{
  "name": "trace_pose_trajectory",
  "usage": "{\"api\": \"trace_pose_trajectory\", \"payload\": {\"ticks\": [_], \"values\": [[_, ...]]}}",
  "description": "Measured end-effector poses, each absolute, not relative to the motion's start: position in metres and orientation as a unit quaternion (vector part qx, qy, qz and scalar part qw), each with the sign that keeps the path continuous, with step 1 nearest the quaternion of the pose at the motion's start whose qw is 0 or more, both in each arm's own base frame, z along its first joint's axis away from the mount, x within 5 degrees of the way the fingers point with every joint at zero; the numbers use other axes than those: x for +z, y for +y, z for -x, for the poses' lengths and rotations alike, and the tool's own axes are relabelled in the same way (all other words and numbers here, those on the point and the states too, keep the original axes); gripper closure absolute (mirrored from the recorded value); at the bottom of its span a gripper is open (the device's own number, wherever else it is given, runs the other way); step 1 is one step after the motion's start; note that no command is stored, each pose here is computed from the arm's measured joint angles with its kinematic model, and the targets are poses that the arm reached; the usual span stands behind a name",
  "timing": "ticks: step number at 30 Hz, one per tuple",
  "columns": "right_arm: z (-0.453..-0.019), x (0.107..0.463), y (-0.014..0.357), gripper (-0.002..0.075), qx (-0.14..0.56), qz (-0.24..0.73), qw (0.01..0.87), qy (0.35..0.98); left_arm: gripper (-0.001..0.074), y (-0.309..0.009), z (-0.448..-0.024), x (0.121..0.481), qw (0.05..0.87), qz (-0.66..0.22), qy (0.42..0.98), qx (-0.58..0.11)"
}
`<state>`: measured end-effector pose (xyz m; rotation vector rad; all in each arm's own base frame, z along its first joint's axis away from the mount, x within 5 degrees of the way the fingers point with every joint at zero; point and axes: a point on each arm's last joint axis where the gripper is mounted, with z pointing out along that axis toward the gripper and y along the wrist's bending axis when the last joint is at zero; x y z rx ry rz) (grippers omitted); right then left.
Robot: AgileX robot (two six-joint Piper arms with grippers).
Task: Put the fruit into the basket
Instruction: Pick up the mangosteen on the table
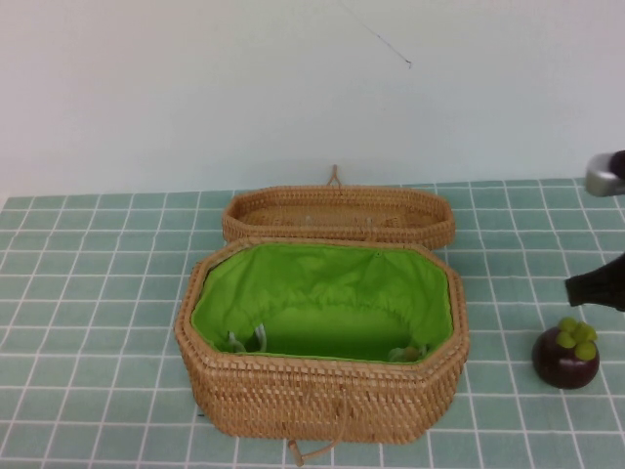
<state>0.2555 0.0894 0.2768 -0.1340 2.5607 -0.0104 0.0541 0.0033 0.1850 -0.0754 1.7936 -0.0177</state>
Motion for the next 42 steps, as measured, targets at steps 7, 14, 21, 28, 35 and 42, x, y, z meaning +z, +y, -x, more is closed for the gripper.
{"api": "trace_pose_trajectory", "payload": {"ticks": [7,14,21,28,35,42], "values": [[-0.269,0.273,0.112,0.0728,-0.028,0.058,0.262,0.963,0.0738,0.003,-0.054,0.185,0.623,0.033,0.781,-0.008],[-0.286,0.255,0.111,0.0727,-0.025,0.001,0.225,0.974,0.0738,0.003,-0.054,0.185,0.623,0.033,0.781,-0.008],[-0.298,0.243,0.103,0.0589,-0.031,-0.026,0.217,0.975,0.0738,0.003,-0.054,0.185,0.623,0.033,0.781,-0.008],[-0.304,0.23,0.106,0.0127,-0.035,-0.016,0.208,0.977,0.0738,0.003,-0.054,0.185,0.623,0.033,0.781,-0.008],[-0.313,0.21,0.11,0.004,-0.027,-0.018,0.193,0.981,0.0738,0.003,-0.054,0.185,0.623,0.033,0.781,-0.008],[-0.321,0.189,0.101,0.0034,-0.024,-0.032,0.158,0.987,0.0738,0.003,-0.054,0.185,0.623,0.033,0.781,-0.008]]}}
